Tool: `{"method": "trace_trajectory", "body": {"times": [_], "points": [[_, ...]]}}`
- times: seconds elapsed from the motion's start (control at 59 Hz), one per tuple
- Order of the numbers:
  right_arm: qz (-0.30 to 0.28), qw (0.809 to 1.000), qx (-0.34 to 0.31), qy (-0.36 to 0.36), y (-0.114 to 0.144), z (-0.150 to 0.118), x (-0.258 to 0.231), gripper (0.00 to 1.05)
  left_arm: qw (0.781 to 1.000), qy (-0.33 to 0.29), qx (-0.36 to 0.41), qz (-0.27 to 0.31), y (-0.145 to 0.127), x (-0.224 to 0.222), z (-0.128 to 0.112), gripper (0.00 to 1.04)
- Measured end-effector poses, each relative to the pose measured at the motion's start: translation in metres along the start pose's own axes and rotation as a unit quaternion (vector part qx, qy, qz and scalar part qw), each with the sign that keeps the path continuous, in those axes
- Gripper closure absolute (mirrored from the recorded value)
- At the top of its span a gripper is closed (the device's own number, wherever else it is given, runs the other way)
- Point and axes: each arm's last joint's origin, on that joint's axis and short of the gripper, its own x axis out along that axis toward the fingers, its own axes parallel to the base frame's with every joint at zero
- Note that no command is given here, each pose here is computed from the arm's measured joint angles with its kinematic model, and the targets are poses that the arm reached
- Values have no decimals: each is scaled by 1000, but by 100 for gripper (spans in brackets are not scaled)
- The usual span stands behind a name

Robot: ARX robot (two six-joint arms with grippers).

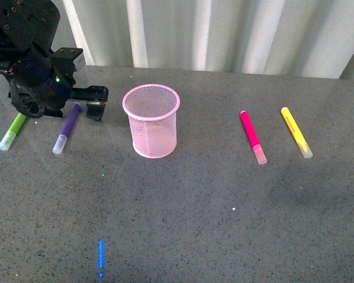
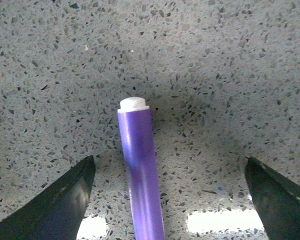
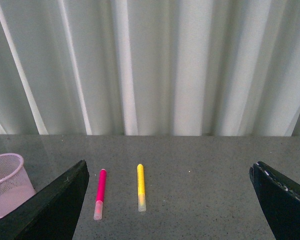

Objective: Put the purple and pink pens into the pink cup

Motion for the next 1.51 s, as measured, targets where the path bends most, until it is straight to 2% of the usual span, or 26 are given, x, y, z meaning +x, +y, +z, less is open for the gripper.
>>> {"method": "trace_trajectory", "body": {"times": [0.068, 0.169, 0.339, 0.423, 0.694, 0.83, 0.999, 1.152, 1.287, 1.423, 1.507], "points": [[0, 1000, 0, 0, 0, 0, 0, 7, 1000, -3, 0, 1, 1, 0, 0, 27], [0, 1000, 0, 0, 0, 0, 0, 7, 1000, -3, 0, 3, 2, 1, 0, 41], [0, 1000, 0, 0, 0, 0, 0, 7, 1000, 0, -9, 7, 3, 2, -4, 80], [0, 1000, 0, 0, 0, 0, 0, 7, 1000, -12, -21, 3, 3, 1, -5, 92], [0, 1000, 0, 0, 0, 0, 0, 7, 998, -52, -31, -13, 1, -5, -12, 92], [0, 1000, 0, 0, 0, 0, 0, 7, 994, -109, -14, -2, 3, -21, -6, 92], [0, 1000, 0, 0, 0, 0, 0, 7, 977, -211, -18, 3, 14, -69, 18, 92], [0, 1000, 0, 0, 0, 0, 0, 7, 942, -332, -51, 0, 23, -125, 30, 92], [0, 1000, 0, 0, 0, 0, 0, 7, 903, -418, -92, -38, 12, -157, 18, 92], [0, 1000, 0, 0, 0, 0, 0, 7, 858, -483, -133, -114, -24, -172, -8, 92], [0, 1000, 0, 0, 0, 0, 0, 7, 836, -509, -135, -154, -65, -171, -32, 92]]}}
